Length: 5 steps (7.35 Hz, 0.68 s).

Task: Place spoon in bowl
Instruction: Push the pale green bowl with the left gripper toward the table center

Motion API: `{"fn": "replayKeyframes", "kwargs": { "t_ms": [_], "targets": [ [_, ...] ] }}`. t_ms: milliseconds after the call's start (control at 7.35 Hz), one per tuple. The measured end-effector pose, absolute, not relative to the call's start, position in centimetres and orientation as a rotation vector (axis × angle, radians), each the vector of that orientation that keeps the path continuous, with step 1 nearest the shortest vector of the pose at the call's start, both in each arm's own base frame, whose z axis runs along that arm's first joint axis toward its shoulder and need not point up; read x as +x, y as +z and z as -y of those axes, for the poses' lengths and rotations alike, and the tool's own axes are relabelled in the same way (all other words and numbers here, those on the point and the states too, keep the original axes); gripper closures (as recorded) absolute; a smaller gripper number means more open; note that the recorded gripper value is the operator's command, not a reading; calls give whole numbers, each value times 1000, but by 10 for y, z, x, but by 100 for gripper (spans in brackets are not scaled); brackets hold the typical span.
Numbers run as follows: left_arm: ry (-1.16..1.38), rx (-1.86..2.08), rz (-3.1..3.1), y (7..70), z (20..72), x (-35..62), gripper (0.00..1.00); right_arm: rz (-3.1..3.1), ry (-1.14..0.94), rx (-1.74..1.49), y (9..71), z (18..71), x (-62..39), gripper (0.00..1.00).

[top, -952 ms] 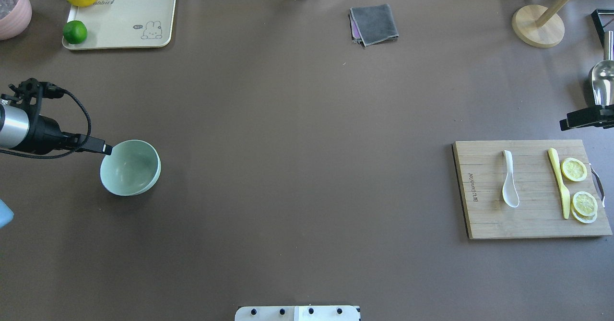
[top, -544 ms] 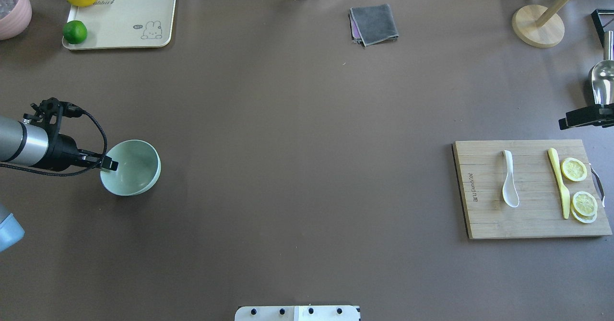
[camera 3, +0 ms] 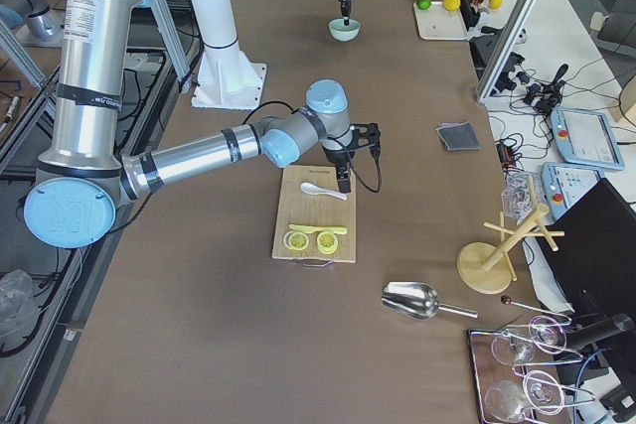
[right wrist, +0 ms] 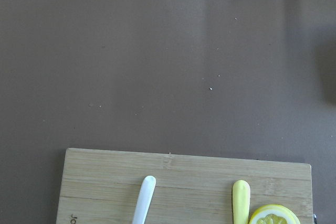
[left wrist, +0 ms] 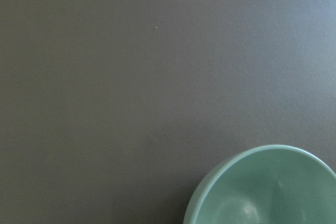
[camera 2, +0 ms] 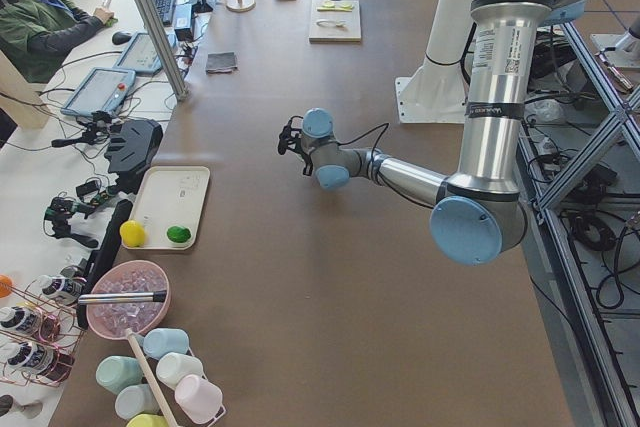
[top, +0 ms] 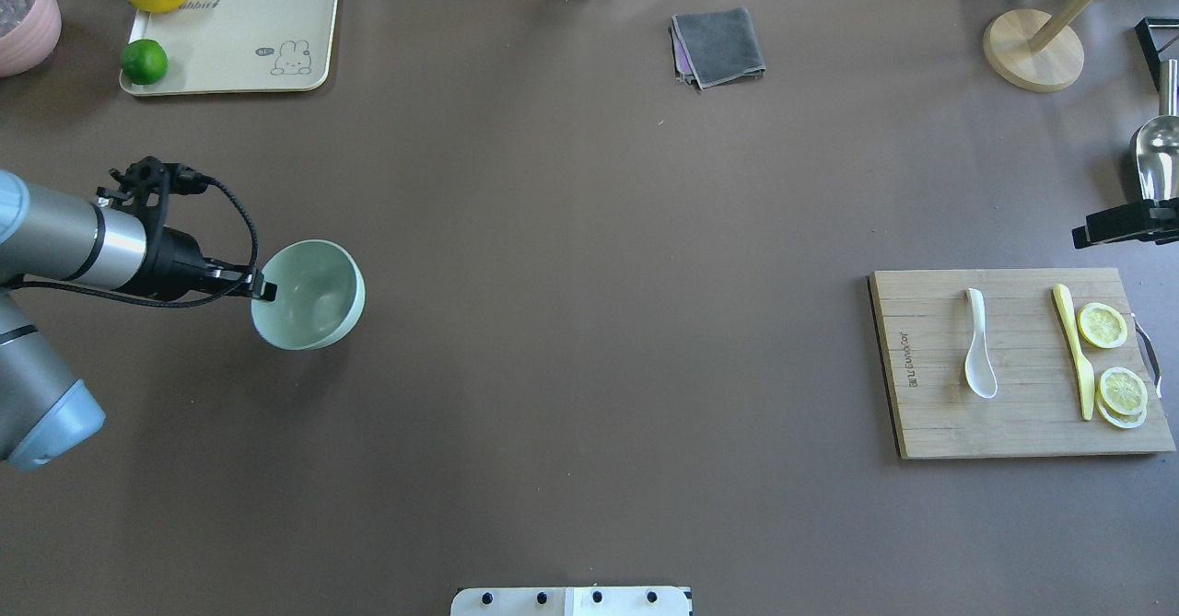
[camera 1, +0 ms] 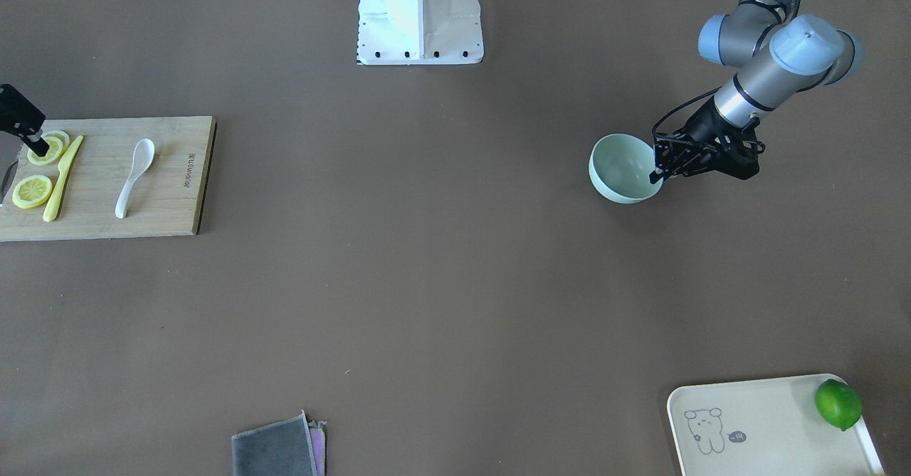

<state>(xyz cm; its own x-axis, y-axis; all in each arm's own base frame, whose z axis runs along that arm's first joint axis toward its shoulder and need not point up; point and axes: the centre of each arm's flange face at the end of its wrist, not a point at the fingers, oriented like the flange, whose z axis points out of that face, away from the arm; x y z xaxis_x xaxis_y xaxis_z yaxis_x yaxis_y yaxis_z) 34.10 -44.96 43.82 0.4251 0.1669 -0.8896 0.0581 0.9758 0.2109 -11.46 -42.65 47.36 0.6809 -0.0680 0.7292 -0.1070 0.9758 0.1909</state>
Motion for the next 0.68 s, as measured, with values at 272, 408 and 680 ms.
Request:
{"fn": "replayKeyframes", "kwargs": {
  "t_ms": [272, 408, 680],
  "targets": [
    [-3, 177, -1152, 347, 470, 402, 100, 823, 23, 226, 474, 427, -115, 0],
    [-32, 163, -1131, 295, 460, 457, 100, 823, 23, 225, 474, 426, -115, 0],
    [-69, 155, -1077, 242, 442, 533, 95, 823, 23, 225, 474, 427, -115, 0]
  ]
}}
